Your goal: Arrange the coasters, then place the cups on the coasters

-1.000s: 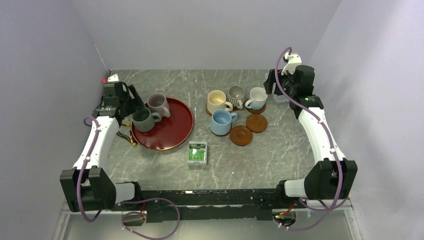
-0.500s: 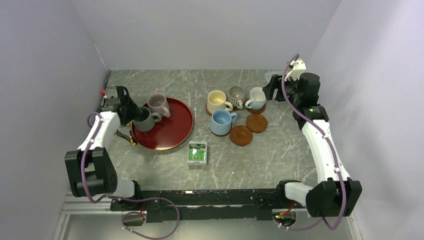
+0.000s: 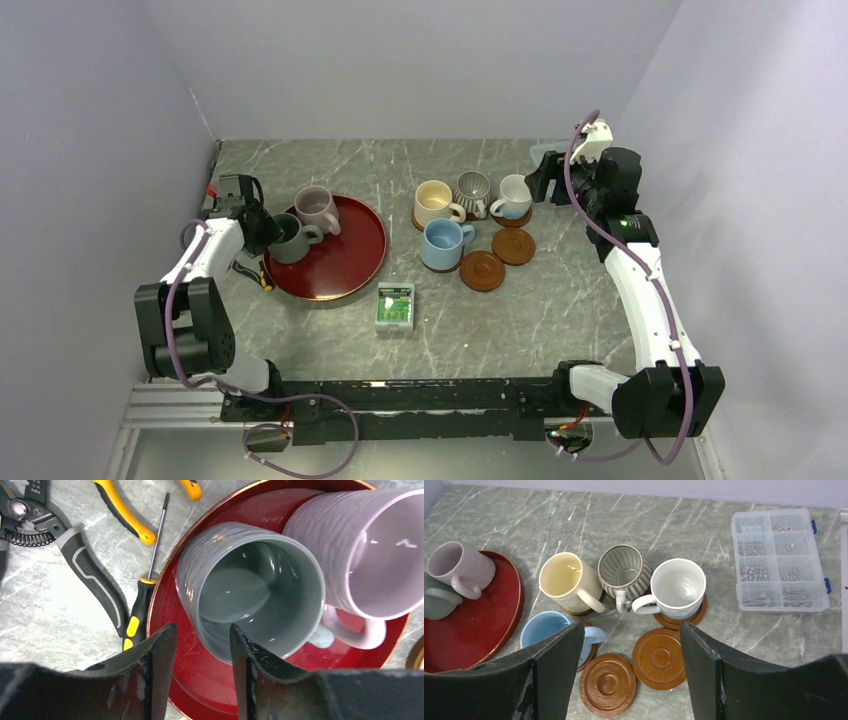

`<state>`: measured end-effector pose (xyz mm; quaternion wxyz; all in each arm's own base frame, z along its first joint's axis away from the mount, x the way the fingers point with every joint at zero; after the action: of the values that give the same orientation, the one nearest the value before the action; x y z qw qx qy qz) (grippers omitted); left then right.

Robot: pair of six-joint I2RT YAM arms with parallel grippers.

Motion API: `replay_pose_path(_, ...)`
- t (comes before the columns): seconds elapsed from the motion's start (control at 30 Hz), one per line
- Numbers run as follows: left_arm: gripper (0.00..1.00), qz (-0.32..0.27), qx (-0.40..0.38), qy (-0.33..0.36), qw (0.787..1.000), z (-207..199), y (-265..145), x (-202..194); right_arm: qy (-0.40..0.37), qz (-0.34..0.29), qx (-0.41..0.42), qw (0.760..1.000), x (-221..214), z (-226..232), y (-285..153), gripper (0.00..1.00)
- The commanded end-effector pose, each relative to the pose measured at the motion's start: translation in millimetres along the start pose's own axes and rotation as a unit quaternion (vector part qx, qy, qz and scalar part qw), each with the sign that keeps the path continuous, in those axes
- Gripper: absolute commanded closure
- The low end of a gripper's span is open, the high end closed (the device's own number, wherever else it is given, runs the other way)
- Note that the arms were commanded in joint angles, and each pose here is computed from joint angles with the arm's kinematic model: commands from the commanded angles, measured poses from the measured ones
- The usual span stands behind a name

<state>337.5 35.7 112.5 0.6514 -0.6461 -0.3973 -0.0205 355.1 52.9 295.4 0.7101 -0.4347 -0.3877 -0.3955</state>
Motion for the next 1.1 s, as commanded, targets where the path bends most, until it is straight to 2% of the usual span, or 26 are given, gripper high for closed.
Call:
replay_pose_path(0.0, 0.53, 0.021, 0.007, 0.010, 1.000, 3, 8, -6, -0.004, -0.017, 0.010, 1.000, 9, 5, -6, 0.26)
replay_pose_path(0.17, 0.66, 0.041, 0.005, 0.023, 0.999, 2, 15, -11, -0.005, -0.018, 0.009, 1.000, 9, 5, -6, 0.25)
replay_pose_path(0.37, 0.97, 0.031, 0.016, 0.046, 0.998, 8, 8, -7, -0.002, -0.019, 0.015, 1.000, 11, 9, -10, 0.25)
replay_pose_path(0.53, 0.97, -0.026, 0.052, 0.108, 0.992, 7, -14, 8, 0.021, -0.015, 0.024, 0.999, 15, 15, -13, 0.25)
replay_pose_path(0.63, 0.97, -0.069, 0.044, 0.181, 0.980, -16, -33, 9, 0.038, -0.009, 0.045, 0.998, 16, 25, -16, 0.25)
replay_pose_path(0.7, 0.97, -0.092, 0.020, 0.221, 0.971, -30, -44, 8, 0.055, -0.005, 0.063, 0.996, 15, 33, -19, 0.25)
replay_pose_path(0.87, 0.97, -0.160, -0.053, 0.255, 0.952, -63, -77, 16, 0.096, 0.037, 0.137, 0.985, -2, 64, -18, 0.24)
replay_pose_path(1.07, 0.97, -0.203, -0.149, 0.318, 0.914, -109, -113, 12, 0.079, 0.107, 0.171, 0.976, -41, 128, 6, 0.23)
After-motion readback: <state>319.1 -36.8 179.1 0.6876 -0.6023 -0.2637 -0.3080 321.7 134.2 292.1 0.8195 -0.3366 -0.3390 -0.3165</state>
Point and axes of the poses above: each gripper's point midway between its finger pads, its own y axis out along the fingers, its own z axis along the line the jaws close on, x = y × z, the point moved 2 cm from there along -y, back along the fingers, and after that the axes turned 9 degrees about y, right-handed, at the moved point
